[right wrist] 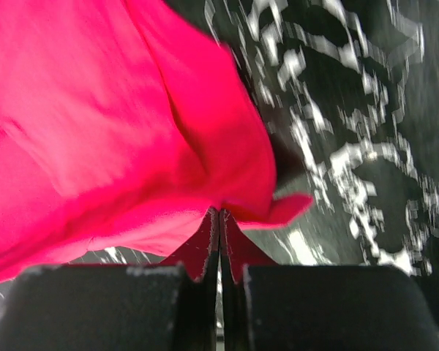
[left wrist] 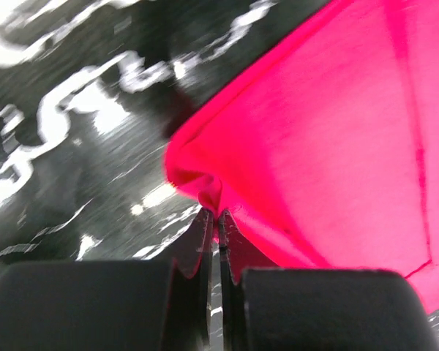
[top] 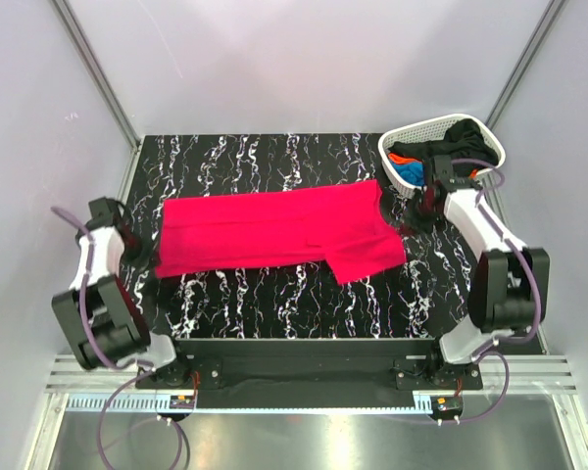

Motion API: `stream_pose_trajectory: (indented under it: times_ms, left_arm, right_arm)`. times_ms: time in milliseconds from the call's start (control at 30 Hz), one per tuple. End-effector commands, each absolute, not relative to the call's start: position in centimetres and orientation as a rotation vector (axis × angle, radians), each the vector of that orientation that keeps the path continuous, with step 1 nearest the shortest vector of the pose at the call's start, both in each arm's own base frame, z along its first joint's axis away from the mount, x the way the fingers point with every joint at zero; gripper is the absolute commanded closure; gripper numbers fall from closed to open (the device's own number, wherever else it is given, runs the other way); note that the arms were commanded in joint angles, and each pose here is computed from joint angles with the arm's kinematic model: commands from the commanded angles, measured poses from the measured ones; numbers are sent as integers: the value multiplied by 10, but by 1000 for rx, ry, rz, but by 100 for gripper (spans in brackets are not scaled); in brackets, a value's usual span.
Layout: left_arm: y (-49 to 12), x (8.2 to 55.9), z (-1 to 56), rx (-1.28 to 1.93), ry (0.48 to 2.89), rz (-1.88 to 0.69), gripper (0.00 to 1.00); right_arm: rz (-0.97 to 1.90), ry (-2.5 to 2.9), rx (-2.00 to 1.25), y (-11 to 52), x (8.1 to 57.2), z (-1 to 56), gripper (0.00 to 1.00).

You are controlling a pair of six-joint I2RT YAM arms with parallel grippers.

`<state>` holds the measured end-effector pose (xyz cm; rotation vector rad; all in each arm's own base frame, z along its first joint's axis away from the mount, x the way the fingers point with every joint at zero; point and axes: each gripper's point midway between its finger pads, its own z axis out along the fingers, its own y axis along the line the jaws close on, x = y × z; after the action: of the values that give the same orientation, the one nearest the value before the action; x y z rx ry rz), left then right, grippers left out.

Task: Fold and stack the t-shirts
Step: Fold the tshirt

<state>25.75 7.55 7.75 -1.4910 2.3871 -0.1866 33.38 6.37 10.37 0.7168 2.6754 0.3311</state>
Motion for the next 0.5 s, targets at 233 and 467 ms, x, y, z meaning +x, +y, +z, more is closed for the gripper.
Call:
stream_pose_trajectory:
  times_ms: [233,467]
  left_arm:
    - [94,335,86,-1363,2375,-204,100]
    - [100,356,78,-1360,2391,-208,100]
  right_arm:
    - [263,2595,682,59,411,116,100]
    - [265,2562,678,59,436,123,100]
